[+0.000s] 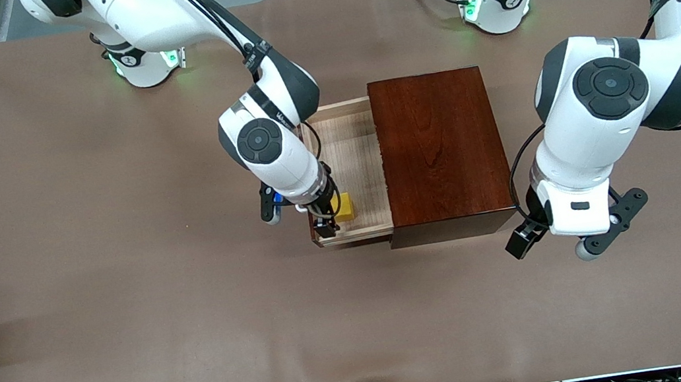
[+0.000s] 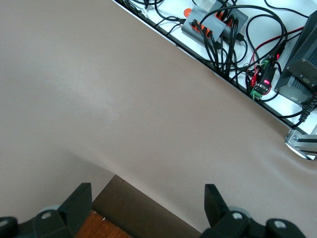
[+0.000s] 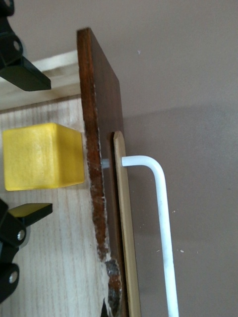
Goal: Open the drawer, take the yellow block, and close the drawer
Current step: 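Grasp the yellow cube in the drawer with the right gripper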
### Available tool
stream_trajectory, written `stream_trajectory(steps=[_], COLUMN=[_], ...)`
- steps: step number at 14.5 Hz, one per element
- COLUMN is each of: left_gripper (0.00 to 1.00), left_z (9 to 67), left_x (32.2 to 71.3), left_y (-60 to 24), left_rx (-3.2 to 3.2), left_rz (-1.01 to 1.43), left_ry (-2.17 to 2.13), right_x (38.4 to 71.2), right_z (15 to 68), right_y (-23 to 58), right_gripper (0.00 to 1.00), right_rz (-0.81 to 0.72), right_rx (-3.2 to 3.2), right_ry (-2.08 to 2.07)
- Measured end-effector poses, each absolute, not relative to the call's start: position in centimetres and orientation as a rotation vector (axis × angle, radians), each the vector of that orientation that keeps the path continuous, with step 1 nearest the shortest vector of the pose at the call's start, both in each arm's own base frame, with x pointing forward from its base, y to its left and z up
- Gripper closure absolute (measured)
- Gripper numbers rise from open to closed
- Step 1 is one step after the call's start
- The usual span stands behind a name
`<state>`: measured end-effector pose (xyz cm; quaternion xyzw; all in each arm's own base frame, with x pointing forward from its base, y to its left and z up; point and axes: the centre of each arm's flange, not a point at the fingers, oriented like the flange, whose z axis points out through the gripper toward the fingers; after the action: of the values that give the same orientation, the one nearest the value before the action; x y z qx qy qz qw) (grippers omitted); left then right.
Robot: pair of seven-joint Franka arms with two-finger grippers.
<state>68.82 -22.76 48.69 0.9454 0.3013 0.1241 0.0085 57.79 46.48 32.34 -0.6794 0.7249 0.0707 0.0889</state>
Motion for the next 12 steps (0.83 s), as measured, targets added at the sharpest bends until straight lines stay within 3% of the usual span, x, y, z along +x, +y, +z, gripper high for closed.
stream_trajectory(steps=[2,4,6,7,12], left_gripper=[0.0,0.0,0.0,0.0,0.0], left_z=[48.7,48.5,48.4,48.3,49.3], left_x=[68.8,68.8,68.8,68.7,68.6], left_y=[-22.8,-22.7,-22.7,-22.6,-19.9], left_rx=[2.954,2.957,2.969,2.986,3.091], left_rz=[0.387,0.384,0.379,0.368,0.322], left_ry=[0.941,0.941,0.92,0.9,0.718], right_x=[57.7,57.6,57.6,57.7,57.3], right_z=[31.9,31.7,31.8,32.0,37.0], right_y=[46.7,47.0,47.1,47.1,47.4], right_gripper=[0.0,0.16,0.39,0.45,0.44], right_rz=[0.212,0.211,0.212,0.212,0.281], right_rx=[-2.023,-2.021,-2.02,-2.017,-2.043], right_ry=[2.156,2.149,2.145,2.143,2.151])
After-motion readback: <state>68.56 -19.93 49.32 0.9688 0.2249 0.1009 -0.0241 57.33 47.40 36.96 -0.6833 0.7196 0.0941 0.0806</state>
